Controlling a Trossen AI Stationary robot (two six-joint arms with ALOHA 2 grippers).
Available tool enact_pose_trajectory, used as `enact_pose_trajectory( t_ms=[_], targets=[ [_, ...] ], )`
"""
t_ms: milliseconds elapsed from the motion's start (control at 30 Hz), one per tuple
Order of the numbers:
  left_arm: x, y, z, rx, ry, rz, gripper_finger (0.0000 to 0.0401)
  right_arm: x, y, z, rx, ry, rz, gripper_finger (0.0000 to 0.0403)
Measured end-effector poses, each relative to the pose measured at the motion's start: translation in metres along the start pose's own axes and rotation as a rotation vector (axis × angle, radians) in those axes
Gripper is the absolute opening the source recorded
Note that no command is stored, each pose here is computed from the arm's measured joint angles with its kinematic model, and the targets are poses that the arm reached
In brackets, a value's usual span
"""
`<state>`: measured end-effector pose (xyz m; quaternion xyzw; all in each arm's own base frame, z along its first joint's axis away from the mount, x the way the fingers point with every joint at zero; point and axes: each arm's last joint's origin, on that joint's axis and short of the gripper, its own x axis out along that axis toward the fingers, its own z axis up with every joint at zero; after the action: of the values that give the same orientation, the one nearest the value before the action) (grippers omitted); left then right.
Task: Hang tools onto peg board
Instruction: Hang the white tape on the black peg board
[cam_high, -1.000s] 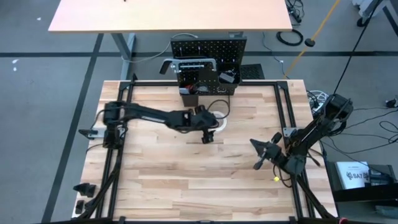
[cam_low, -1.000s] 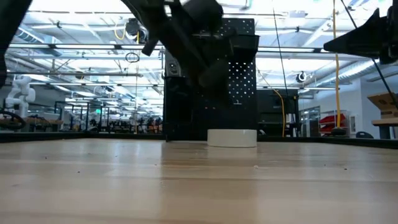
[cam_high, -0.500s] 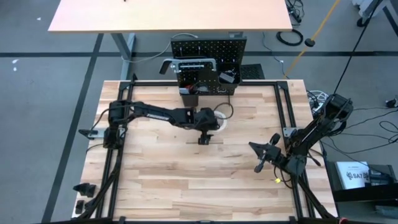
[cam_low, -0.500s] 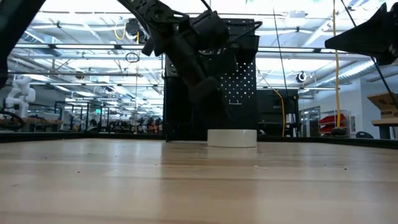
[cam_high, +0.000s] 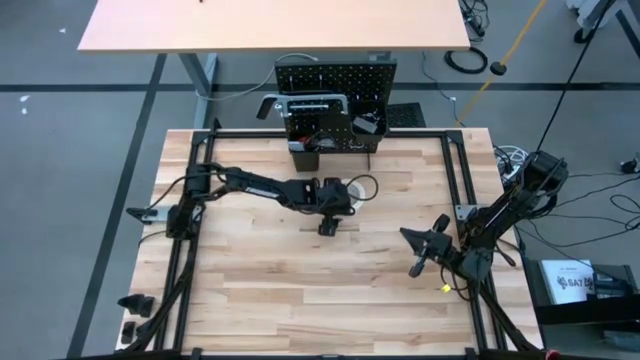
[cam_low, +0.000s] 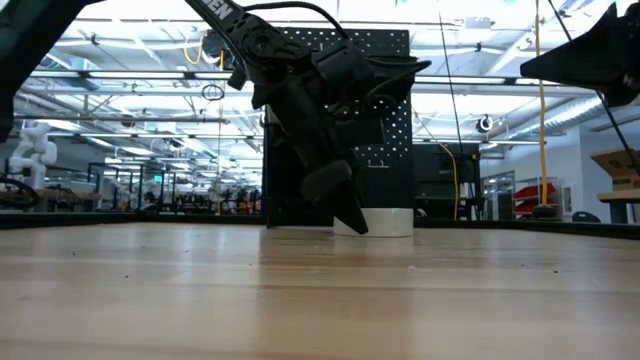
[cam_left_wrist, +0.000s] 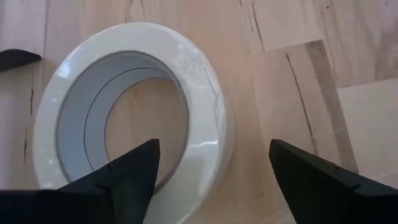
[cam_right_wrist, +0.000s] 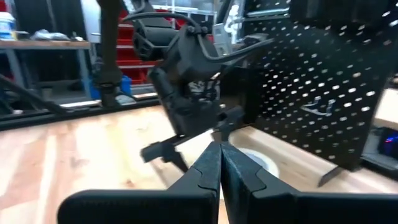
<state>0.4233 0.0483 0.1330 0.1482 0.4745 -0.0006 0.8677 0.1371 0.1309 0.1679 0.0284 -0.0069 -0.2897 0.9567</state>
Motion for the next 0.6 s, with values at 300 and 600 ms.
enact_pose_trajectory(
  t_ms=[300,600],
  targets=[
    [0.0,-0.001,-0.002,0.006,0.023,-0.02,0.0204,-0.001,0.001,-0.003,0.02,0.009,0.045,0.0],
    [-0.006,-0.005,0.016,0.067,0.002,-0.012,0.0072,-0.001,0.001,-0.004,0.001,0.011,0.043,0.0]
  ],
)
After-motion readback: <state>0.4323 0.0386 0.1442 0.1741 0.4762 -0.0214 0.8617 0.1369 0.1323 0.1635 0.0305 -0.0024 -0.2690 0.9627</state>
